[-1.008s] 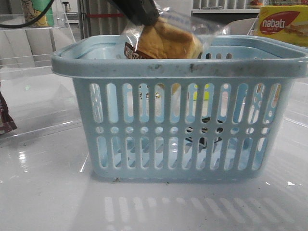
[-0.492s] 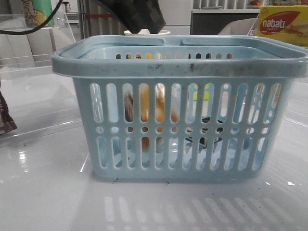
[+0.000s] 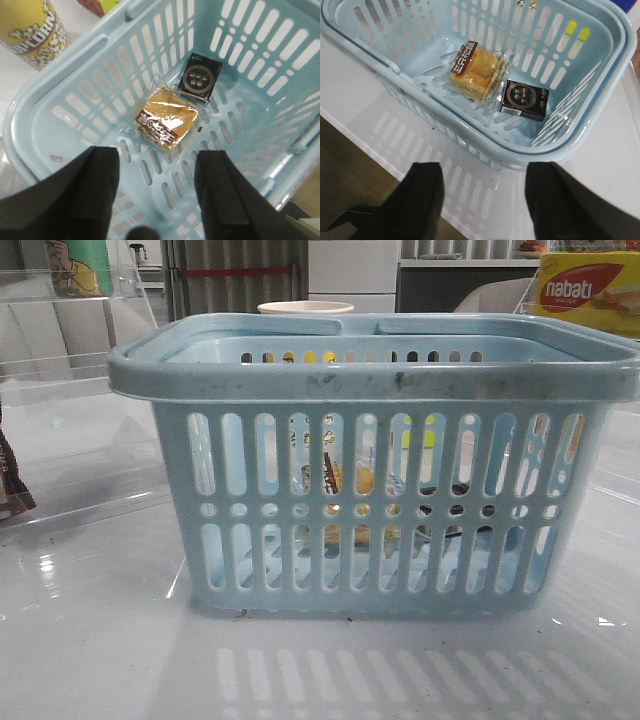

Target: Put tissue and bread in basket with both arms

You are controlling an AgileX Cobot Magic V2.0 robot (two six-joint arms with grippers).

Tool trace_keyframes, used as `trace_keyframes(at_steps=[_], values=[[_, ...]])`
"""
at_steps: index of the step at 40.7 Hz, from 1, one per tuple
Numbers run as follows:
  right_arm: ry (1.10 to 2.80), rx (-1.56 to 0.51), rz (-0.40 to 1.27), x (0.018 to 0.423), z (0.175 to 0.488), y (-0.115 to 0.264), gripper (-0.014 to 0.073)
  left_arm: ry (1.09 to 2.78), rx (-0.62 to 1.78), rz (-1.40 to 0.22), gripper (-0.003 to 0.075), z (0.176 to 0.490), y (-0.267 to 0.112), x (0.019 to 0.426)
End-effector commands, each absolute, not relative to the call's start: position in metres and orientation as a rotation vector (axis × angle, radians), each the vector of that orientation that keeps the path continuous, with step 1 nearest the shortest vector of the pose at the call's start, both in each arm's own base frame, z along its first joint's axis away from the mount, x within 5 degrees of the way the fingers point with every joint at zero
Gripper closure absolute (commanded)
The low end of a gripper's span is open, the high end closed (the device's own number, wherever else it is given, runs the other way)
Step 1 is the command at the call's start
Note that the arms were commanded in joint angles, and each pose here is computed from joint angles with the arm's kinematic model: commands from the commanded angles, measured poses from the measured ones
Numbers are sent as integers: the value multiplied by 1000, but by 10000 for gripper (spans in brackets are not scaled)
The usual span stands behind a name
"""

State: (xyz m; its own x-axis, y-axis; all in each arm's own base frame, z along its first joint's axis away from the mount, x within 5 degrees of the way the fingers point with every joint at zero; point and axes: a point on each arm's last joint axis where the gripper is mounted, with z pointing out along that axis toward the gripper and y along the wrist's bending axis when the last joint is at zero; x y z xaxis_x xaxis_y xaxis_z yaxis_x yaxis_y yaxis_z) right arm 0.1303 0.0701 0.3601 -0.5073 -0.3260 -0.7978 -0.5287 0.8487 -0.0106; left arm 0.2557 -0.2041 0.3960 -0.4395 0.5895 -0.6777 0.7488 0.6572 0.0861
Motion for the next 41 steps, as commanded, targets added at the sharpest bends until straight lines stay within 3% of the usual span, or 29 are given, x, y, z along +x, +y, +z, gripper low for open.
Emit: trace_keyframes(at_steps=[1,13,29,41], values=[[2048,-598,295,131,375,70,125,2049,937,-355,306,437,-187,229],[2048,-598,295,131,375,70,125,1932,853,-390,306,435,-140,170],[2056,-601,295,131,374,70,125,1803,784,-410,307,381,-82,96],[2061,-603,295,131,373,70,125,1855,725,-449,324,350,-66,77]])
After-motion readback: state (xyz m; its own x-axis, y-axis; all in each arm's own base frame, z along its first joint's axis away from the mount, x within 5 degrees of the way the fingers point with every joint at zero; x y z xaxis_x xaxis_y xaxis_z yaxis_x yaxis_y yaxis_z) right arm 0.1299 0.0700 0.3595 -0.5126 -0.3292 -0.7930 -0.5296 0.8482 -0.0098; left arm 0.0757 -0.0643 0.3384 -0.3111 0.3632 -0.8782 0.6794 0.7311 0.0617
